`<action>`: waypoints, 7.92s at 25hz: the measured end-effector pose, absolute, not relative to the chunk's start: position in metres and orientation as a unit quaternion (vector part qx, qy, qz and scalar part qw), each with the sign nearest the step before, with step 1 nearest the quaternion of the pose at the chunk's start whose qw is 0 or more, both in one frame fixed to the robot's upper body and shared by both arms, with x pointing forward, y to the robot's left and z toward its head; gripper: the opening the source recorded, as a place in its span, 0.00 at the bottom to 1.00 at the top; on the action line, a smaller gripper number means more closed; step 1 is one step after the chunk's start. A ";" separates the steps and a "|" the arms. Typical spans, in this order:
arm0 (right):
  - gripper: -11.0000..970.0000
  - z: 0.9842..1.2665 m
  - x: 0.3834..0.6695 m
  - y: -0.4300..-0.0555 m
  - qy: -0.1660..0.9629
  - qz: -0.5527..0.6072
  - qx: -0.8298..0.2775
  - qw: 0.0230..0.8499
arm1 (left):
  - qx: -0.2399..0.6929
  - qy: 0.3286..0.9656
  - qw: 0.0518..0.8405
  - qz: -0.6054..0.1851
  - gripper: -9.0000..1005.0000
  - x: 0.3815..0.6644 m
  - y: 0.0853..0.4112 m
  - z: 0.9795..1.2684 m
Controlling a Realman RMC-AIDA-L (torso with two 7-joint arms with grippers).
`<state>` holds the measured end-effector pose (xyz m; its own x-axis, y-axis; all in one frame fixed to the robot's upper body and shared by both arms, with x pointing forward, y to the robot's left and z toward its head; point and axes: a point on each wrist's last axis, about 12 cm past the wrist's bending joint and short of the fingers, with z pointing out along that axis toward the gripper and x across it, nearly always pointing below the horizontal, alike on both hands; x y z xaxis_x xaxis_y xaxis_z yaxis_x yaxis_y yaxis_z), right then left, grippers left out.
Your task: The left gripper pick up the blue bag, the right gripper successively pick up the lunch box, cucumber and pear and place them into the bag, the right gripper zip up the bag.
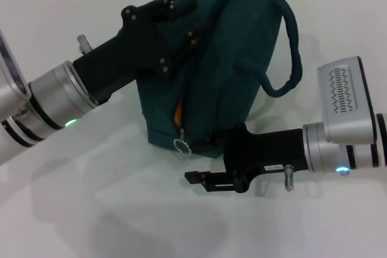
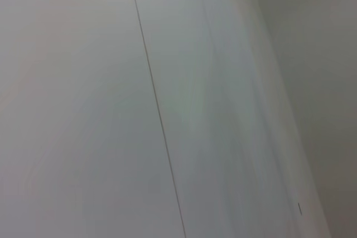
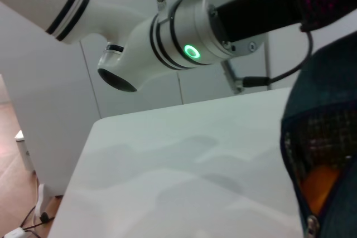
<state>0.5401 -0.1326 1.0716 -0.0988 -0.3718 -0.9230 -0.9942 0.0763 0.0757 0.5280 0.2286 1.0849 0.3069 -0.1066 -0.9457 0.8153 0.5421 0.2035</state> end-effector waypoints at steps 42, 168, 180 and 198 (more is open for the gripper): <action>0.29 1.098 0.520 -0.216 0.560 0.439 -0.462 0.529 | 0.218 0.567 0.675 -0.418 0.43 0.555 0.268 1.112; 0.73 1.130 0.584 -0.251 0.600 0.296 -0.347 0.657 | 0.374 0.573 0.570 -0.455 0.04 0.533 0.228 1.102; 0.73 1.125 0.516 -0.299 0.569 0.438 -0.446 0.534 | 0.364 0.594 0.576 -0.428 0.04 0.542 0.228 1.098; 0.70 1.072 0.522 -0.221 0.620 0.423 -0.561 0.349 | 0.368 0.595 0.576 -0.423 0.04 0.547 0.222 1.098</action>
<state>0.5218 -0.2207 1.0723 -0.1264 -0.4002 -0.9077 -0.9911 0.0132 0.1322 0.5467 0.2220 1.0978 -0.0655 -0.0492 -0.9966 0.9255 0.3705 -0.0791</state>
